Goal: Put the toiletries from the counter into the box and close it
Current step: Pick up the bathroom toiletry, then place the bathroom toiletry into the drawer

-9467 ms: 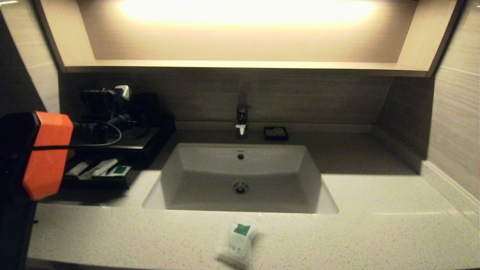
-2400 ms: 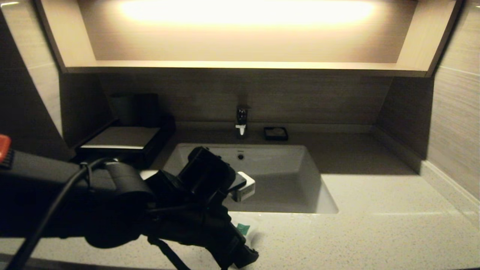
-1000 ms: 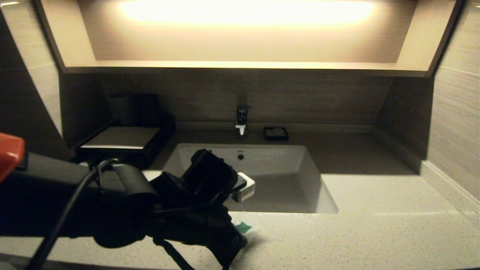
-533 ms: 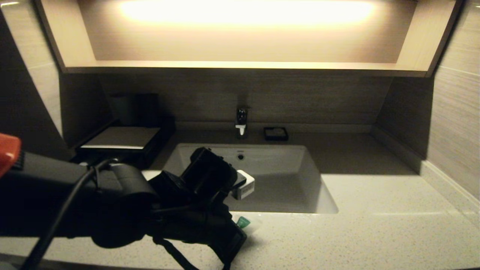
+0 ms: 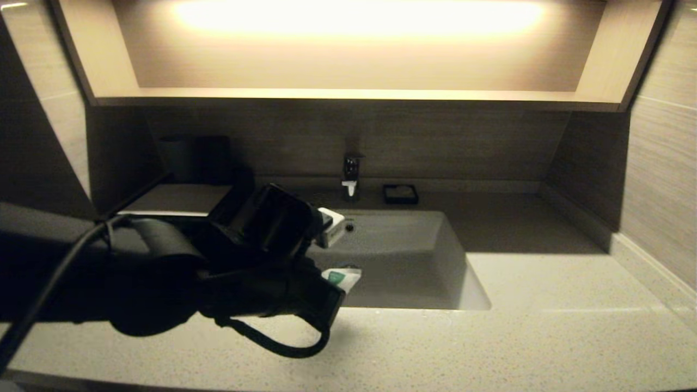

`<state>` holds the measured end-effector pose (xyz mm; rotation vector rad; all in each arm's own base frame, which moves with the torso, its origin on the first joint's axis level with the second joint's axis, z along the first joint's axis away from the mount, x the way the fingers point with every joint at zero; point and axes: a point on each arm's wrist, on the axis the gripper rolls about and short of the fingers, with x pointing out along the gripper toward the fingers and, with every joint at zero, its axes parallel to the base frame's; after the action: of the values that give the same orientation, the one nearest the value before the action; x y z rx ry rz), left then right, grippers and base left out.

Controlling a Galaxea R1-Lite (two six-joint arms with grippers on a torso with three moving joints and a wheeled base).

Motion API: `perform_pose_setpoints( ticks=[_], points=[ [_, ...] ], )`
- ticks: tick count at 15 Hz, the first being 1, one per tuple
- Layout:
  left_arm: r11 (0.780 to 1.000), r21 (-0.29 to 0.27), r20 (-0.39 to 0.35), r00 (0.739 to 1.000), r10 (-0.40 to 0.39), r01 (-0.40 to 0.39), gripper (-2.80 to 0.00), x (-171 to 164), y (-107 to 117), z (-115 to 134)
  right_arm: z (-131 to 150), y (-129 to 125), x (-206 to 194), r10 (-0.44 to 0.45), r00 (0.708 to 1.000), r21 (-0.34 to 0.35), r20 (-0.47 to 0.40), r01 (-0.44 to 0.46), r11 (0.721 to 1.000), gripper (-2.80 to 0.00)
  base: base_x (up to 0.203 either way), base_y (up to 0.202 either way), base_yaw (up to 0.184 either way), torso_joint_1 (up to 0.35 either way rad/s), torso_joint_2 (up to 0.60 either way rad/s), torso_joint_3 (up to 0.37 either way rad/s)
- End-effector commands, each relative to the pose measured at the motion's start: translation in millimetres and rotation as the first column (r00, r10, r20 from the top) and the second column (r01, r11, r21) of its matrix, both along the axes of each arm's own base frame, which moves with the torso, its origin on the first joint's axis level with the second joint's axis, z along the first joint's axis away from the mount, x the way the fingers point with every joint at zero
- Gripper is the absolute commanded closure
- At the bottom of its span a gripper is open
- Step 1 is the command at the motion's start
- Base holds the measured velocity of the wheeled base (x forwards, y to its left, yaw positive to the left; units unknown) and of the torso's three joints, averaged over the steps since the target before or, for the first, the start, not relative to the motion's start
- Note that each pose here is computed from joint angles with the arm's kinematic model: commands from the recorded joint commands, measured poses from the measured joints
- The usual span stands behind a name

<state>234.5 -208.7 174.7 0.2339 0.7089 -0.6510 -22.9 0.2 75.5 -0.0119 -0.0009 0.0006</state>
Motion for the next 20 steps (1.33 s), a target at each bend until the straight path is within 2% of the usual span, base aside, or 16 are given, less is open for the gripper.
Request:
perform_pose_setpoints(
  ticks=[1, 5, 10, 16, 20],
  points=[
    [0.997, -0.021, 0.037, 0.996, 0.081, -0.081, 0.0, 12, 18, 13, 0, 0, 0, 0.001, 1.0, 0.0, -0.002, -0.001, 1.0, 0.0, 0.0, 0.0, 0.0, 0.0, 0.0, 0.0],
    [0.968, -0.048, 0.074, 0.965, 0.25, -0.247, 0.0, 38, 63, 28, 0, 0, 0, 0.001, 1.0, 0.0, -0.002, -0.001, 1.0, 0.0, 0.0, 0.0, 0.0, 0.0, 0.0, 0.0],
    [0.891, -0.051, 0.11, 0.885, 0.453, -0.45, 0.0, 66, 130, 38, 0, 0, 0, 0.001, 1.0, 0.0, -0.002, -0.001, 1.0, 0.0, 0.0, 0.0, 0.0, 0.0, 0.0, 0.0],
    [0.799, -0.051, 0.117, 0.791, 0.6, -0.599, 0.0, 93, 183, 37, 0, 0, 0, 0.001, 1.0, 0.0, -0.002, -0.001, 1.0, 0.0, 0.0, 0.0, 0.0, 0.0, 0.0, 0.0],
    [0.768, -0.048, 0.108, 0.761, 0.64, -0.639, 0.0, 102, 199, 34, 0, 0, 0, 0.001, 1.0, 0.0, -0.002, -0.001, 1.0, 0.0, 0.0, 0.0, 0.0, 0.0, 0.0, 0.0]
  ],
)
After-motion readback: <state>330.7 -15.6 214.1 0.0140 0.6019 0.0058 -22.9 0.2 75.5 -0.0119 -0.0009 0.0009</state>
